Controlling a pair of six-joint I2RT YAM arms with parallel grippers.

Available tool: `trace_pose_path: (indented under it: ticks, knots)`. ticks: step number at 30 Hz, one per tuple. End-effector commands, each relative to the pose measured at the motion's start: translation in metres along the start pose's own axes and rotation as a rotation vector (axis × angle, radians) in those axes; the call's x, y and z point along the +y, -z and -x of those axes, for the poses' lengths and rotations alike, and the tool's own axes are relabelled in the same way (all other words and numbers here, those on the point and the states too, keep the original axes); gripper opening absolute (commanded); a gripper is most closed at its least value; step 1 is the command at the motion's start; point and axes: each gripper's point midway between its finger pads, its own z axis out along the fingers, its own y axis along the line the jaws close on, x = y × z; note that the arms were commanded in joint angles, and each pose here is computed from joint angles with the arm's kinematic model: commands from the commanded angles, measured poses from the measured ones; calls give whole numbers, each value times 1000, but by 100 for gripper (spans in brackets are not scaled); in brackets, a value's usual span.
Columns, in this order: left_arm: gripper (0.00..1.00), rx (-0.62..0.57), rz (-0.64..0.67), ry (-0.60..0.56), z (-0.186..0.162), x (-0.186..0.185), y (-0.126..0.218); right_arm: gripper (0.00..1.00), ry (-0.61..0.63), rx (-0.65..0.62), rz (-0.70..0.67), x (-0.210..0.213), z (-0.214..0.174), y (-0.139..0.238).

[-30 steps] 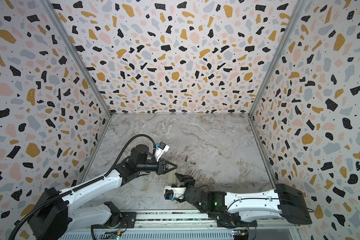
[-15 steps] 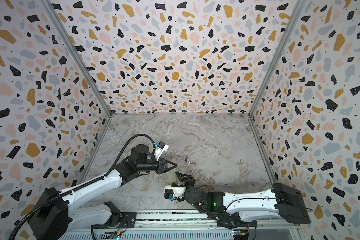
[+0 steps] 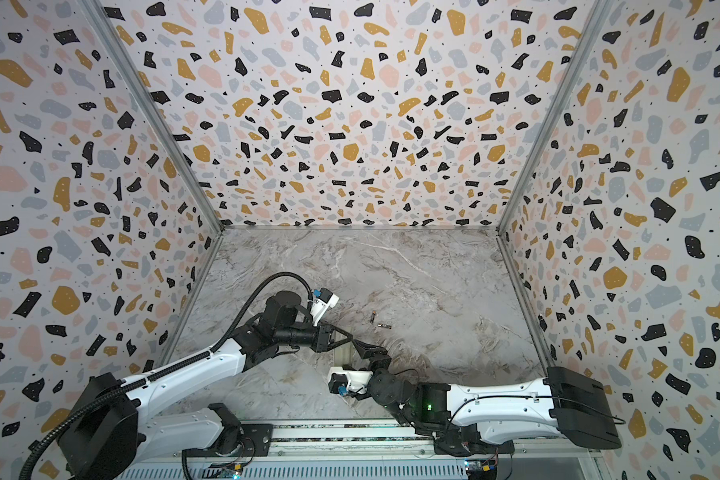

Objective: Load the batteries into the remote control

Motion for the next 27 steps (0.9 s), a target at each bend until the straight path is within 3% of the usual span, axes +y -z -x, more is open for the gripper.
trace_pose_path:
  ticks: [1,11,27]
  knots:
    - [0,-13,-41,-29,3,-9,1,78,-30,-27,60,10,3,5]
    - [0,15,-106,-24,-3,-20,2,91,-18,-29,75,13,4,5]
    - [0,31,-157,-24,-5,-30,4,92,19,-4,61,13,-2,3]
